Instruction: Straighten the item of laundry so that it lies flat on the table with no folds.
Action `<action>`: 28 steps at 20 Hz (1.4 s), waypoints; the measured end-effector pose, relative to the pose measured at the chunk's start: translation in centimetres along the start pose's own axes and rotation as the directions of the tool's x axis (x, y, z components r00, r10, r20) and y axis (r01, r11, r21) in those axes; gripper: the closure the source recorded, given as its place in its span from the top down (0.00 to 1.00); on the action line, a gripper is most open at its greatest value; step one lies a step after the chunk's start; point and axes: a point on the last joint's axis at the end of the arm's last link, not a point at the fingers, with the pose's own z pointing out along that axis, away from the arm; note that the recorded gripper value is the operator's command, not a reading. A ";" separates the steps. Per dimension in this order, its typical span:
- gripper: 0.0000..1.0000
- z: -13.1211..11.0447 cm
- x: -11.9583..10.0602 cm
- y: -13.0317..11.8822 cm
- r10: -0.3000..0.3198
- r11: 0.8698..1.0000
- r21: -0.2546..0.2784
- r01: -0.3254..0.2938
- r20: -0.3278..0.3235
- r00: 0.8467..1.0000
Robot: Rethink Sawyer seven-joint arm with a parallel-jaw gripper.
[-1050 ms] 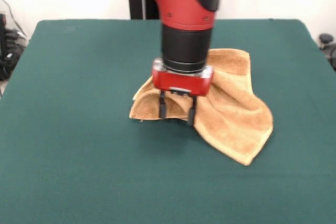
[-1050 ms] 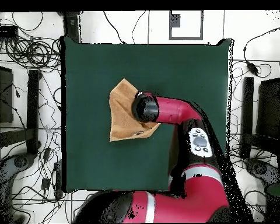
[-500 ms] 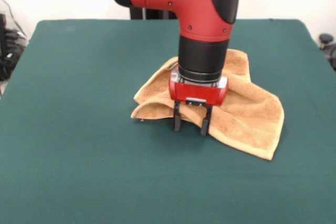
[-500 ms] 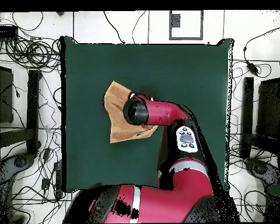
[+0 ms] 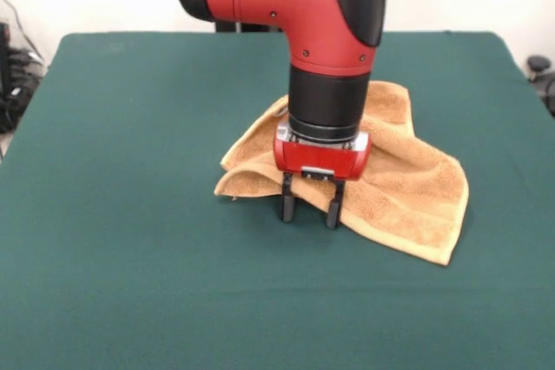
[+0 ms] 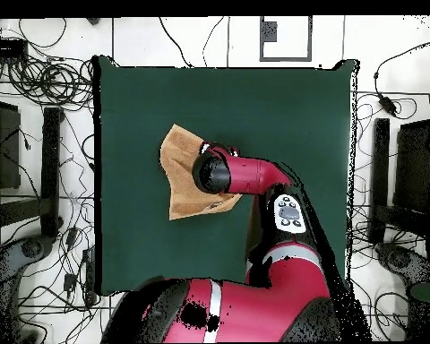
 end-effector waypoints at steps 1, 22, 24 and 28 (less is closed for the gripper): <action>1.00 0.0 0.0 0.0 0.001 1.000 0.000 -0.001 0.000 1.000; 1.00 0.0 -0.4 2.4 0.117 0.992 0.041 -0.116 -0.005 0.993; 1.00 -0.1 -0.4 4.4 0.140 0.989 0.043 -0.140 0.000 0.990; 1.00 -0.1 0.0 10.0 0.199 0.979 0.041 -0.199 0.006 0.980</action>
